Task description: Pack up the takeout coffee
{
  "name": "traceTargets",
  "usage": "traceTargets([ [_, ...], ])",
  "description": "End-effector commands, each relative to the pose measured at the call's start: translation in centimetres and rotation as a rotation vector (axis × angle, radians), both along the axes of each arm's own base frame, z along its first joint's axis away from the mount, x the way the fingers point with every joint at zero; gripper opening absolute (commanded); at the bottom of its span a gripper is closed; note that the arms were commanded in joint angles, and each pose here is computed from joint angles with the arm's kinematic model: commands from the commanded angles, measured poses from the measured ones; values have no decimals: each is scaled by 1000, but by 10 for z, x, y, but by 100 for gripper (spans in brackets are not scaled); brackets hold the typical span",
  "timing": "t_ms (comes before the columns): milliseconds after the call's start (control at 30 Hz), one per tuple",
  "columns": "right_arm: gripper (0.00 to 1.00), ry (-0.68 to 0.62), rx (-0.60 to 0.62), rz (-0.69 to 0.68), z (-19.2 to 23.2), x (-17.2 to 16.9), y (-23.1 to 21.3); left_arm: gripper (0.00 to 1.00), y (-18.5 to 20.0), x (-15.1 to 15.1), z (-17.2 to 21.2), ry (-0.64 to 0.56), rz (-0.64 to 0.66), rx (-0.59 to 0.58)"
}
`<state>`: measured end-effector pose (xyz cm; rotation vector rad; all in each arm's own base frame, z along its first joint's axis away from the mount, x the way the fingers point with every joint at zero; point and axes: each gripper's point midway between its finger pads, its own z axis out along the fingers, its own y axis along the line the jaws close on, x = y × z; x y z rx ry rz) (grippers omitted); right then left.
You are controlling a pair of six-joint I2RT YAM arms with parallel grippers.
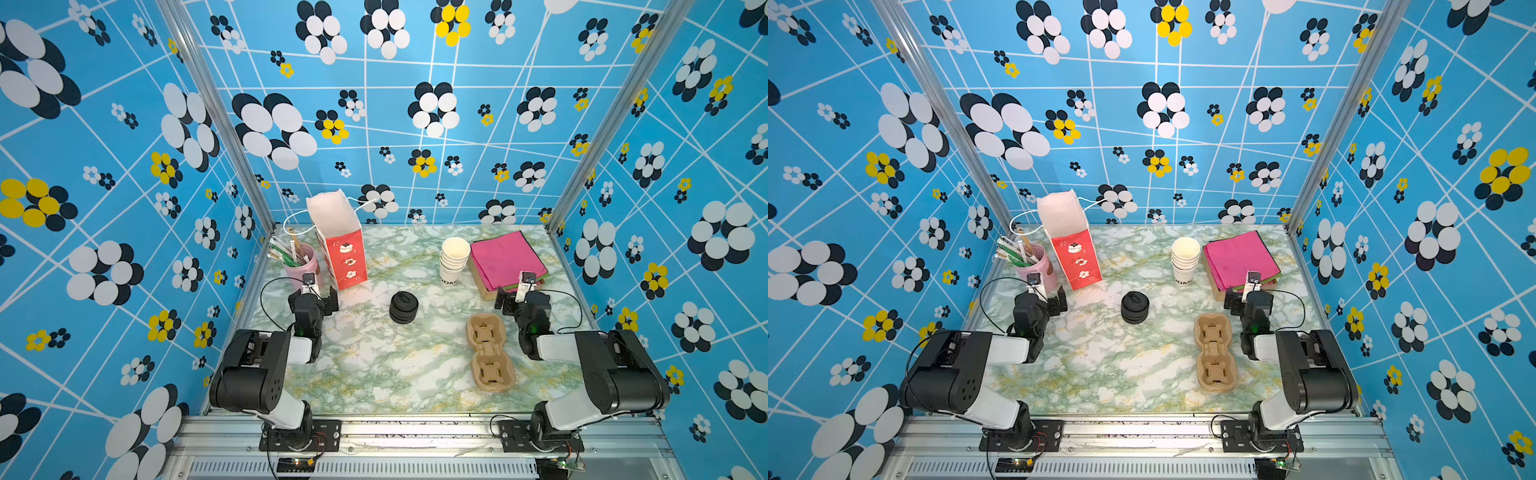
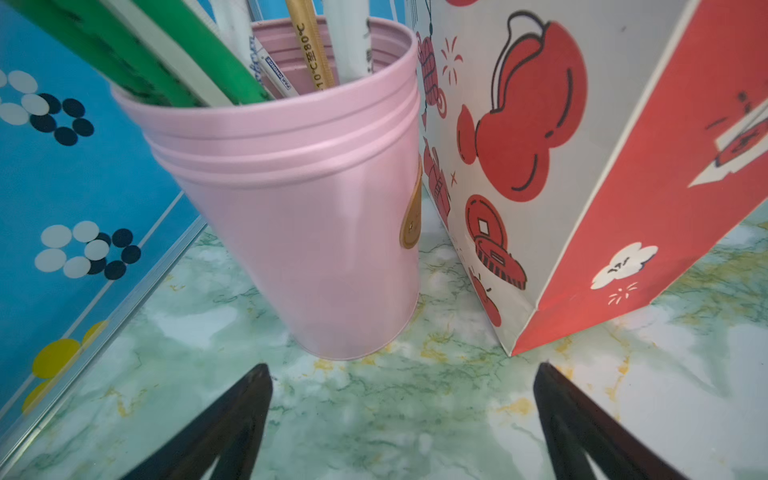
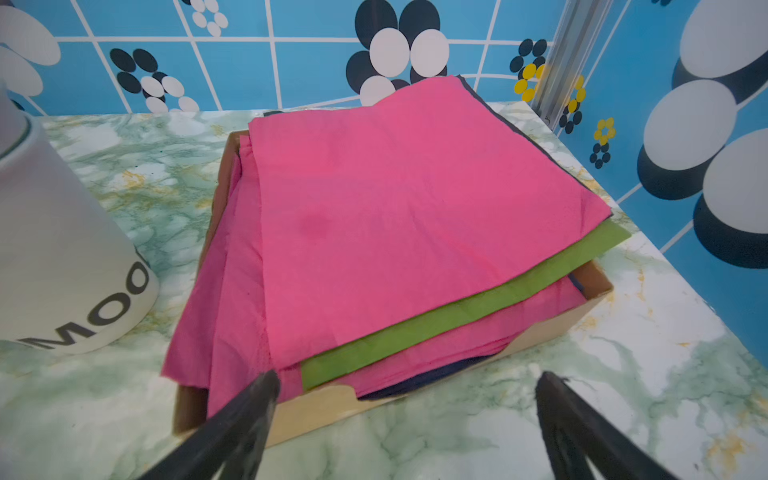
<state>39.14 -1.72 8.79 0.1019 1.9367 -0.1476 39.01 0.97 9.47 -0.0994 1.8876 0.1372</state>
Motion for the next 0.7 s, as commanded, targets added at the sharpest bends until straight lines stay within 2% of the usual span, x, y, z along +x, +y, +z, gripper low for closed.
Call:
traceTargets([
  [0, 99, -23, 10, -8, 6, 4, -2, 99, -2, 4, 4, -13, -13, 2],
  [667, 99, -19, 12, -8, 5, 4, -1, 99, -1, 5, 3, -5, -25, -14],
])
